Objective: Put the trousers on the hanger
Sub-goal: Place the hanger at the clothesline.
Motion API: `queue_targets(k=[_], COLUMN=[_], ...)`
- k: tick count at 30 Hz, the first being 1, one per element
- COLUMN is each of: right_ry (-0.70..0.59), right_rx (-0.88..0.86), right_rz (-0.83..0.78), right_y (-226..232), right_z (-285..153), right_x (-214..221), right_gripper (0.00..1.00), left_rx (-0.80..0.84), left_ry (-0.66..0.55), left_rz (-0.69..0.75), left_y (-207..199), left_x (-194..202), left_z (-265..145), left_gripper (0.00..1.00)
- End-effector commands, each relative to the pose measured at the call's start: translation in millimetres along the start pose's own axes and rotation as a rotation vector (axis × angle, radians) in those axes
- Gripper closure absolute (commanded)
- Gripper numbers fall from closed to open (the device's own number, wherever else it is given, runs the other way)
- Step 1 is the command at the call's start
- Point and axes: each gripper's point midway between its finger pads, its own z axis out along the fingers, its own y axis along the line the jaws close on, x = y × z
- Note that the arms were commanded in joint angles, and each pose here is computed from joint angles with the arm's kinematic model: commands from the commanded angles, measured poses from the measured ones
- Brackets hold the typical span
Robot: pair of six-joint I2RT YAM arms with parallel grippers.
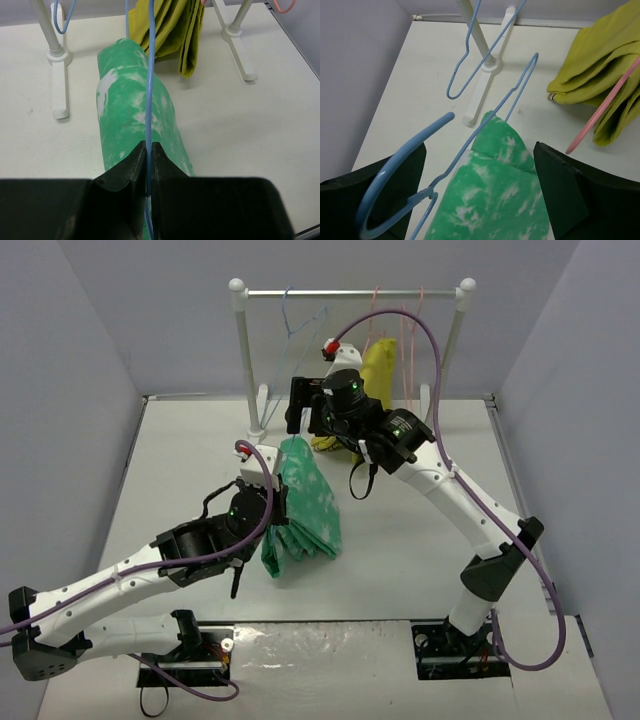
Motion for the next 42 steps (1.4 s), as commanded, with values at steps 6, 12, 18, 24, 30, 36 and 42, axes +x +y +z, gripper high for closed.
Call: queue_targets(k=[6,12,18,24,30,36,42], right_ry=[-0.202,-0.31,-0.375,-0.334,-0.296,-0.299,-0.291], right_rx=[-0.108,-0.02,0.116,0.171,0.185,0.218,0.249], right_rz=[0.067,0.046,0.053,0.059,0.061,0.059,0.052], right_y=[6.5,-34.7,-84.5,-114.0,-128.8,-141.9,-152.5], right_z=[-75.3,-129.3,-157.7,-154.2,-151.4,-158.3,-161.2], right_x=[-66.3,-81.9,-81.4,-54.5,-32.8,-23.8,-13.4], right_gripper=[0.04,0.01,0.0,0.0,0.0,0.0,0.0], left_rx=[-0.034,0.01,0.079,0.111,0.104,0.094,0.119], left_ry=[-0.161,-0.193,-0.234,-0.292,-0.356,-0.424,-0.505], left_rz=[-0.064,-0.041,-0.027,-0.002,-0.022,-0.042,-0.072], left_y=[8.0,13.6,15.1,8.8,10.8,14.3,6.3], left_x=[-55.4,-87.8,-129.5,-165.6,-186.0,-211.9,-242.2], left_z=[-3.0,-4.9,3.1,13.9,37.0,48.2,61.0], left_gripper=[1.0,1.0,1.0,1.0,1.0,1.0,1.0])
